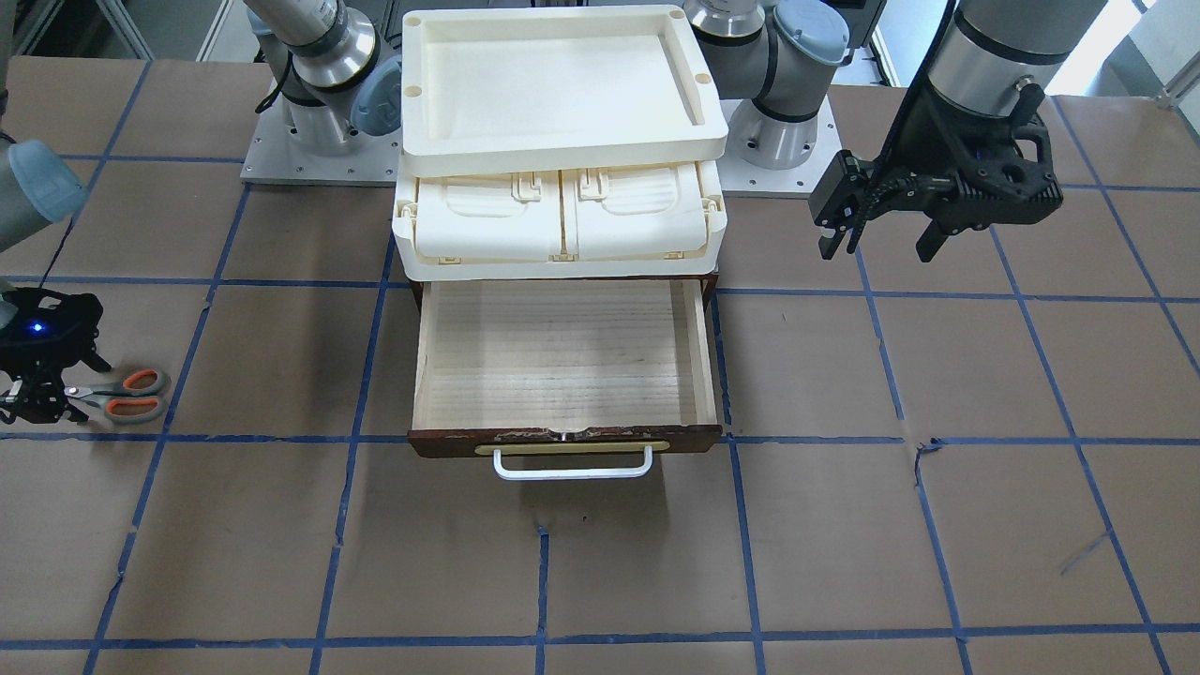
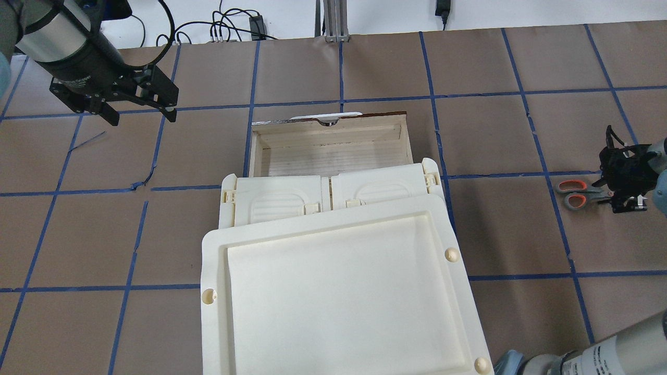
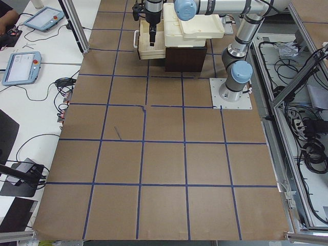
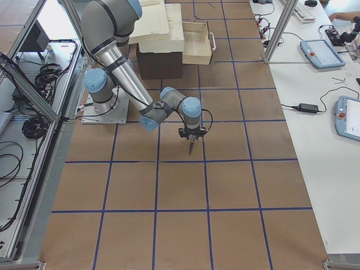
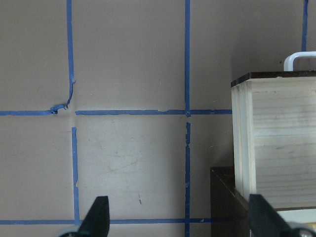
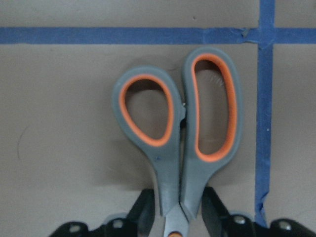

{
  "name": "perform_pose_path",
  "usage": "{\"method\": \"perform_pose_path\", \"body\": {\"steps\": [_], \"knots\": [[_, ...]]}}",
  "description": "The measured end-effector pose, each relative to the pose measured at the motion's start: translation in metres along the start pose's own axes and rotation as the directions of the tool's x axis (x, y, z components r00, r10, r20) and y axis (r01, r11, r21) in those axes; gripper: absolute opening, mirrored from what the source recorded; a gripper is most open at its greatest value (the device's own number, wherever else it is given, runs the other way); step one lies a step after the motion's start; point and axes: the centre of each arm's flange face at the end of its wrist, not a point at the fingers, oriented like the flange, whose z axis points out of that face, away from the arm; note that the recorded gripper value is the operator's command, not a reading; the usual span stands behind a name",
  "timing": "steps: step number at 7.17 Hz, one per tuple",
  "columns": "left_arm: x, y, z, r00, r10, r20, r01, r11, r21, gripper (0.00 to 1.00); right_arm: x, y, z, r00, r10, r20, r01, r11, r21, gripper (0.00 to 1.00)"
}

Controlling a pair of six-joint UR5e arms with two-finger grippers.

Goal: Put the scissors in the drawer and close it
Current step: 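Close the right gripper on the scissors blades and lift them, then carry the scissors with the right gripper over the open drawer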

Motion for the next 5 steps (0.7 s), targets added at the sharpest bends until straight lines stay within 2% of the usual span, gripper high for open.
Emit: {"method": "perform_pose_path", "body": {"steps": [2, 3, 5], "knots": [[0.000, 0.000, 0.000, 1.000, 0.000, 0.000, 0.000, 1.000, -0.001, 1.00, 0.009, -0.001, -0.011, 1.000, -0.001, -0.019, 0.001, 1.000, -0.015, 0.00], [0.000, 0.000, 0.001, 1.000, 0.000, 0.000, 0.000, 1.000, -0.001, 1.00, 0.024, -0.009, -0.031, 0.999, -0.023, -0.045, 0.021, 0.999, -0.033, 0.00], [0.000, 0.000, 0.001, 1.000, 0.000, -0.001, 0.000, 1.000, -0.001, 1.00, 0.067, -0.071, -0.108, 0.998, 0.010, -0.068, -0.011, 1.000, -0.022, 0.00]]}}
